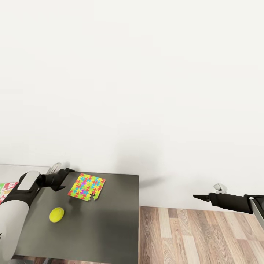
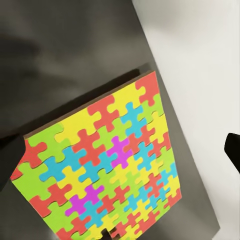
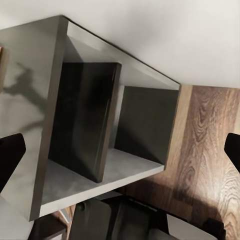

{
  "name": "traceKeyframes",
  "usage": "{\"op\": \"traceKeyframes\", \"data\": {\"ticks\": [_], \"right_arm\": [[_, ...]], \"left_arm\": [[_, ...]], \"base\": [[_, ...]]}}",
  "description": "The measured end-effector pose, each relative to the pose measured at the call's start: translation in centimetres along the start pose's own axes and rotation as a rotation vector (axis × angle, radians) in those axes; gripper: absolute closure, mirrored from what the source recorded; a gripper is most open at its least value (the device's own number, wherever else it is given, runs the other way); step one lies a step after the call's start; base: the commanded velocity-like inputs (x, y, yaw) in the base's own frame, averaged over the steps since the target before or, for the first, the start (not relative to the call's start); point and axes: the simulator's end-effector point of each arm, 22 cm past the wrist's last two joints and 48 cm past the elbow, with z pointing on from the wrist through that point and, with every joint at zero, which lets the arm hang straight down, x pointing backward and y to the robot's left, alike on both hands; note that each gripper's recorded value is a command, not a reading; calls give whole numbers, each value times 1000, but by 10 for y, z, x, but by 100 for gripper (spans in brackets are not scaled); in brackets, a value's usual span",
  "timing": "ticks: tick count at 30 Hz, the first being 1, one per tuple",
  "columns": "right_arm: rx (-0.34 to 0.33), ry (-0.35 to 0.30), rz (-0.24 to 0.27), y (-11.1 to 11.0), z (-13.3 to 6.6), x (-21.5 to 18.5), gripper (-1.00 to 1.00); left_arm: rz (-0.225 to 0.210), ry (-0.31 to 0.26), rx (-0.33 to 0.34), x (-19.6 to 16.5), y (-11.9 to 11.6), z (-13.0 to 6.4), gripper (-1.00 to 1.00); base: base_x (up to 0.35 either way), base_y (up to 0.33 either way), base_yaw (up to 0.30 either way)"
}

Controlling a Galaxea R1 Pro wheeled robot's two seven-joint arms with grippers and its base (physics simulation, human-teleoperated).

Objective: Put all the toys in the child's room - the three board games (two on the bed and one on the table), the two jigsaw puzzles on the table, and the tennis ball on the table - inside the toy box on the table in the child's room.

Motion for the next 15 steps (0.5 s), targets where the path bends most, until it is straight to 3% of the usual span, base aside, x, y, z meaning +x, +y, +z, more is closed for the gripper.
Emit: {"op": "traceKeyframes", "data": {"ticks": [15], "right_arm": [[1, 19, 15, -6, 7, 6, -100]], "left_arm": [[9, -22, -14, -11, -3, 5, -100]], "base": [[0, 0, 86]]}}
